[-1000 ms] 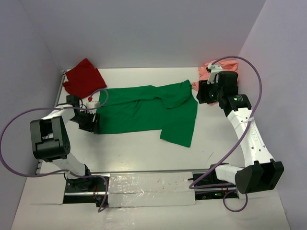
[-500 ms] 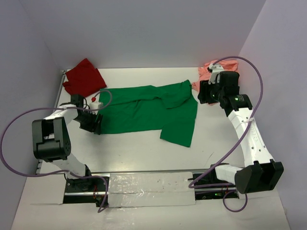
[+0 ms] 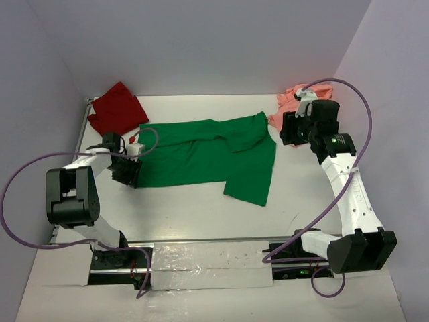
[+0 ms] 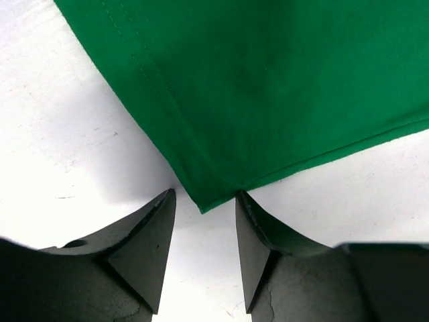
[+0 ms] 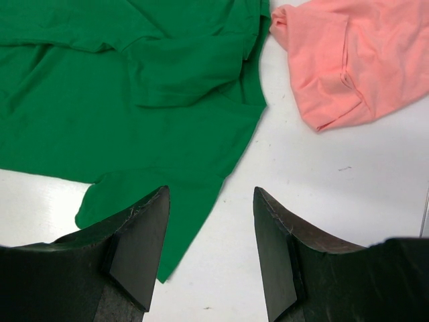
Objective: Fold and stack the t-shirts
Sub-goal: Grap the side of the flattened tshirt closest away from the robot with both arms
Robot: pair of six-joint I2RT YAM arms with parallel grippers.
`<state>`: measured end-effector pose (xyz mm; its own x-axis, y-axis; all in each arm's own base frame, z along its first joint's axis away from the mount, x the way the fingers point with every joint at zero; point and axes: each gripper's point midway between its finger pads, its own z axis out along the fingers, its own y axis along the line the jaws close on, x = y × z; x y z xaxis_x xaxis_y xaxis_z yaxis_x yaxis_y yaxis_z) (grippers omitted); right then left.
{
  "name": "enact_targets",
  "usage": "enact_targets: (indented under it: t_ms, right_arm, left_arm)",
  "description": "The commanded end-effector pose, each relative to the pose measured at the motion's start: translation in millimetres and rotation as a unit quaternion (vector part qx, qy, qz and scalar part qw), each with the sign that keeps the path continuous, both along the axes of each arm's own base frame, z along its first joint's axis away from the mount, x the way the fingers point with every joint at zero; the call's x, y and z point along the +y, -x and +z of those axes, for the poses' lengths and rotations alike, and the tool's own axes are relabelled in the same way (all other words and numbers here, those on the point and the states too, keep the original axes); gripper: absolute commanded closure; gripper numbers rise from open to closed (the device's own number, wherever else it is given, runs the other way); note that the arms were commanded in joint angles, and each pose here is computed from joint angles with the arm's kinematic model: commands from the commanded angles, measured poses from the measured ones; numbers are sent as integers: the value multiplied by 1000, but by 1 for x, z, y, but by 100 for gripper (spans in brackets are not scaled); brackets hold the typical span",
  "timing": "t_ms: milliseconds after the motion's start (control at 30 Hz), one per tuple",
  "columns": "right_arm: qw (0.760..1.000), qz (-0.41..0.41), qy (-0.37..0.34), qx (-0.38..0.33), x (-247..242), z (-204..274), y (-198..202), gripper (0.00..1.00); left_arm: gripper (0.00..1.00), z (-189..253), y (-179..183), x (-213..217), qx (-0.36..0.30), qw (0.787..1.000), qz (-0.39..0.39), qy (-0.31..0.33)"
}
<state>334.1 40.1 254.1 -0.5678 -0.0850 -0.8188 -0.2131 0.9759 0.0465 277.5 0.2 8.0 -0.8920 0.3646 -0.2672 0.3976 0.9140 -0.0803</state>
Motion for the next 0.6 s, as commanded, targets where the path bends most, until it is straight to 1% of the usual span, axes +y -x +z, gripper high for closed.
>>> enact_targets:
  t_ms: [0, 167, 233, 267, 367, 467, 500, 567]
  right_arm:
    - [999, 0, 4, -37, -4, 23, 1, 40]
    - [999, -2, 6, -38, -7, 26, 2, 40]
    - [999, -3, 4, -38, -7, 26, 2, 40]
    - [999, -3, 4, -39, -7, 27, 2, 40]
    - [999, -4, 3, -40, -9, 29, 2, 40]
    - [999, 7, 7, -37, -7, 29, 5, 40]
    - [999, 19, 13, -26, -6, 23, 7, 40]
    - [998, 55, 19, -12, 1, 13, 12, 40]
  left_arm:
    - [49, -37, 61, 12, 116, 993, 5, -38]
    - [54, -39, 69, 9, 128, 991, -4, -35]
    - [63, -41, 72, 5, 132, 991, -11, -32]
    - [64, -43, 74, 4, 137, 990, -13, -32]
    - [70, -48, 78, 1, 144, 989, -19, -31]
    - [80, -51, 81, -1, 149, 988, -20, -26]
    - [86, -51, 81, -2, 149, 988, -20, -25]
    - [88, -50, 80, -3, 146, 989, -20, -23]
